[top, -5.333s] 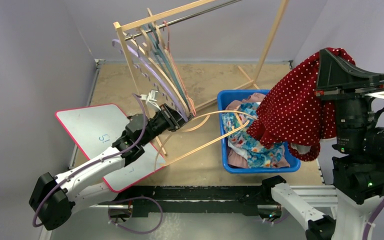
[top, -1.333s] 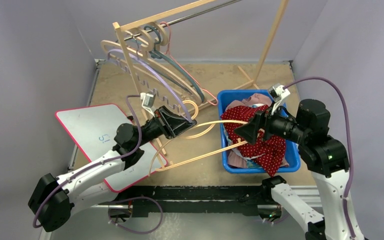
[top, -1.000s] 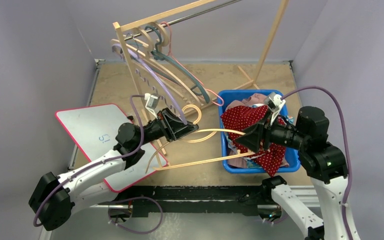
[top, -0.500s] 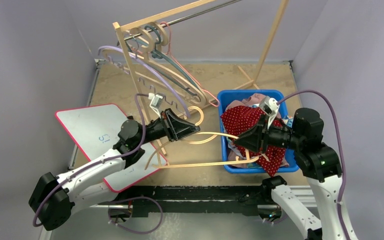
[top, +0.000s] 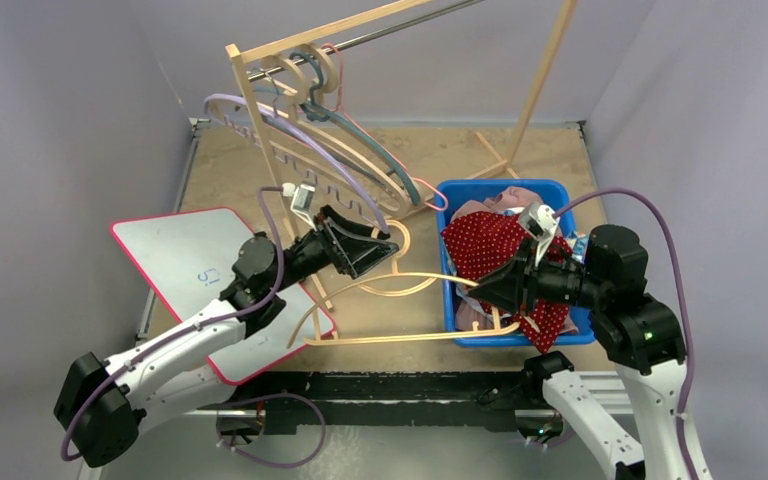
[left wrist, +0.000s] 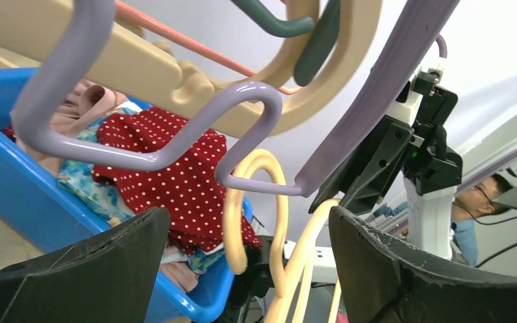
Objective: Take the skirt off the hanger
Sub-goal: Place the hanger at the clothesline.
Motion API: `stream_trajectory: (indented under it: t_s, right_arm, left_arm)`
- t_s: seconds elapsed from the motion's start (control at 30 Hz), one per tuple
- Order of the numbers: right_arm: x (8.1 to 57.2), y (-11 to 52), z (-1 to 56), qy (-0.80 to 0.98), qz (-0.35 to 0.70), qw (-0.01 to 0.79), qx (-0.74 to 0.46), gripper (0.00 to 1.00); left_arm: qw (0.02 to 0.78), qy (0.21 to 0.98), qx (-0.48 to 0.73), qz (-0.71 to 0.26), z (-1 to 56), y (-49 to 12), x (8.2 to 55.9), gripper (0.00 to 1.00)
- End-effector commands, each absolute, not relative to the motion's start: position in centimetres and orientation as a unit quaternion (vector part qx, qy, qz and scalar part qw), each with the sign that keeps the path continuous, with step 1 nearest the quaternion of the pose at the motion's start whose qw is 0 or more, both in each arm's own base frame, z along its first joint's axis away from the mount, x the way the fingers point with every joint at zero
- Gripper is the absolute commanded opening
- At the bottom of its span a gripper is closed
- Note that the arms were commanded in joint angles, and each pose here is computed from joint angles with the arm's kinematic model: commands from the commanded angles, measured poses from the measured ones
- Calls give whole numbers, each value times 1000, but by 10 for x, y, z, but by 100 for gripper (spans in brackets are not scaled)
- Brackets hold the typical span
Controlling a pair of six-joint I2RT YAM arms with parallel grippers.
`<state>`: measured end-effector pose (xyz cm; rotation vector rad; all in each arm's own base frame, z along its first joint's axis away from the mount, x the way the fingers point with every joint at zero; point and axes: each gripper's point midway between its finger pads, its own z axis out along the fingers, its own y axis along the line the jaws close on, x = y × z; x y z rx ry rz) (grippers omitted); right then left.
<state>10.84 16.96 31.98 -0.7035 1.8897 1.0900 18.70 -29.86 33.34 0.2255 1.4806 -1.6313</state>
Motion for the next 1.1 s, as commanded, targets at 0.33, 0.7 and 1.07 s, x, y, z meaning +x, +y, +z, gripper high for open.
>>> stream_trajectory:
  t_s: [0.33,0.7,1.07]
  right_arm:
    - [140,137,301,828,349,427,-100,0]
    - [203,113,354,748,324,579,37,0]
    - [257,87,426,596,317,729,113,0]
  left_arm:
    - [539,699,-25,-470,311,-245,242,94]
    - [549,702,-42,-451,315,-226,237,95]
    - [552,701,-54,-448,320,-221,236,95]
